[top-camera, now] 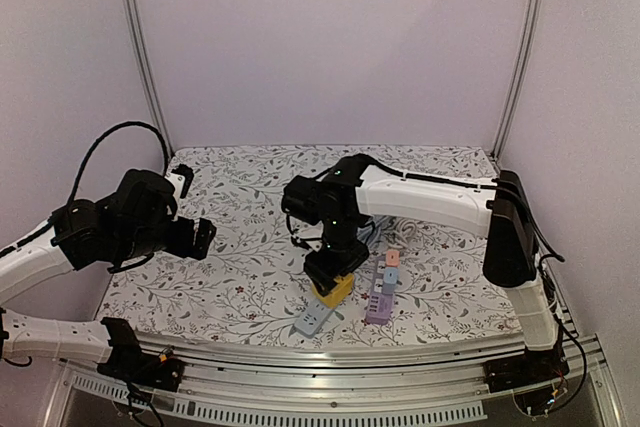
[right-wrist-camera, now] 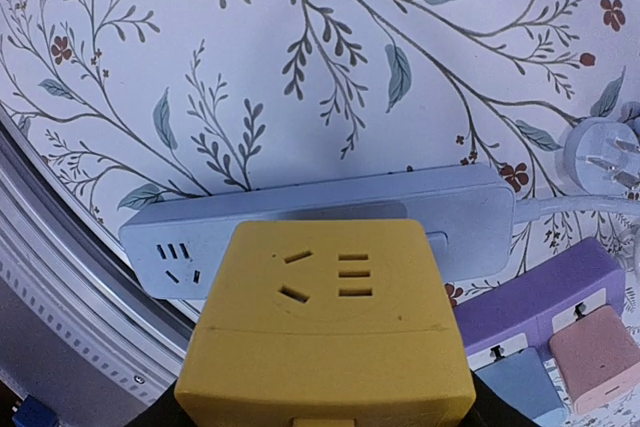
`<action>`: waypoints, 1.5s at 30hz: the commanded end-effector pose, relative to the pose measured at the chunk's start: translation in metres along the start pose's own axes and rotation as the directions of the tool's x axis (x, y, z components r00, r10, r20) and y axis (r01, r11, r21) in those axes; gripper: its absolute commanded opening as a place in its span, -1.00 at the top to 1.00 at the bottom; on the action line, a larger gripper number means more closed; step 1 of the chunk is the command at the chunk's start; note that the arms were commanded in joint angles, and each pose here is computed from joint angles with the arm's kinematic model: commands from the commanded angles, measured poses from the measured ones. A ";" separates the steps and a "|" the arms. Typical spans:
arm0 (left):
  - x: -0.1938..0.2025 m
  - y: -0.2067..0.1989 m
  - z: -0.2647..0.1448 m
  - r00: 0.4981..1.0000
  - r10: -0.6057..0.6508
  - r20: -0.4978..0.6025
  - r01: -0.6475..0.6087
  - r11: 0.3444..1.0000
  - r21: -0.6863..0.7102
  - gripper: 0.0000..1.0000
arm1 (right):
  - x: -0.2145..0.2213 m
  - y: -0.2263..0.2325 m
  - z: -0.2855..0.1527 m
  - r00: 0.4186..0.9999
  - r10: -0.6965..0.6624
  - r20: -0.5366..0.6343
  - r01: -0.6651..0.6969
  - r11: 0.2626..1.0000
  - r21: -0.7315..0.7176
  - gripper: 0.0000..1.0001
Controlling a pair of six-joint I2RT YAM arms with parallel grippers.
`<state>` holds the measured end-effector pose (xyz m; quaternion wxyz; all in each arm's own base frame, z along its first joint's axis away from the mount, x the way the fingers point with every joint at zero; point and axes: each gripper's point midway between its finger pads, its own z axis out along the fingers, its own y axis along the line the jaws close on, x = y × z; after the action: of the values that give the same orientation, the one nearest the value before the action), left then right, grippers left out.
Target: Insert the plug
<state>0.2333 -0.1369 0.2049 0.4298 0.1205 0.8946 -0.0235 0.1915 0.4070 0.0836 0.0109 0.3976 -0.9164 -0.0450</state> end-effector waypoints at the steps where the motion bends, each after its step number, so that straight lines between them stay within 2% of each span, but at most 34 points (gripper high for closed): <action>1: 0.003 -0.001 0.000 1.000 0.018 0.003 -0.018 1.000 -0.002 -0.99 | 0.049 0.000 0.041 0.977 0.011 -0.213 -0.009 1.000 0.010 1.00; 8: 0.002 0.000 -0.001 1.000 0.015 0.009 -0.015 1.000 -0.004 -0.99 | 0.065 -0.014 0.038 0.978 -0.019 -0.210 0.037 0.996 0.080 1.00; 11: 0.001 0.000 -0.002 1.000 0.012 0.012 -0.012 1.000 -0.006 -0.99 | 0.054 -0.020 0.032 0.986 -0.032 -0.163 0.052 0.992 0.116 1.00; 16: 0.001 0.001 -0.003 1.000 0.010 0.016 -0.010 1.000 -0.006 -0.99 | 0.031 -0.014 0.022 0.994 -0.063 -0.086 0.071 0.993 0.096 1.00; 21: 0.000 -0.001 -0.004 1.000 0.011 0.021 -0.011 1.000 0.002 -0.99 | 0.026 -0.002 0.030 0.987 -0.146 -0.067 0.150 0.986 0.071 1.00; 24: 0.000 -0.001 -0.005 1.000 0.013 0.022 -0.013 1.000 0.006 -0.99 | 0.026 -0.003 0.033 0.967 -0.242 -0.074 0.250 0.959 0.135 1.00; 26: 0.000 -0.001 -0.005 1.000 0.012 0.025 -0.012 1.000 0.006 -0.99 | 0.028 -0.003 0.040 0.963 -0.251 -0.098 0.262 0.957 0.127 1.00; 31: -0.001 0.000 -0.007 0.999 0.011 0.032 -0.011 1.000 0.006 -0.99 | 0.035 -0.001 0.048 0.955 -0.257 -0.150 0.274 0.956 0.104 1.00; 45: 0.000 -0.002 -0.006 1.000 0.016 0.025 -0.016 1.000 0.012 -0.99 | 0.035 -0.002 0.060 0.955 -0.246 -0.167 0.265 0.958 0.106 1.00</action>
<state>0.2310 -0.1350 0.2132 0.4442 0.1176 0.8878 -0.0271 0.1864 0.4041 0.0720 -0.0282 0.4895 -0.8715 0.0005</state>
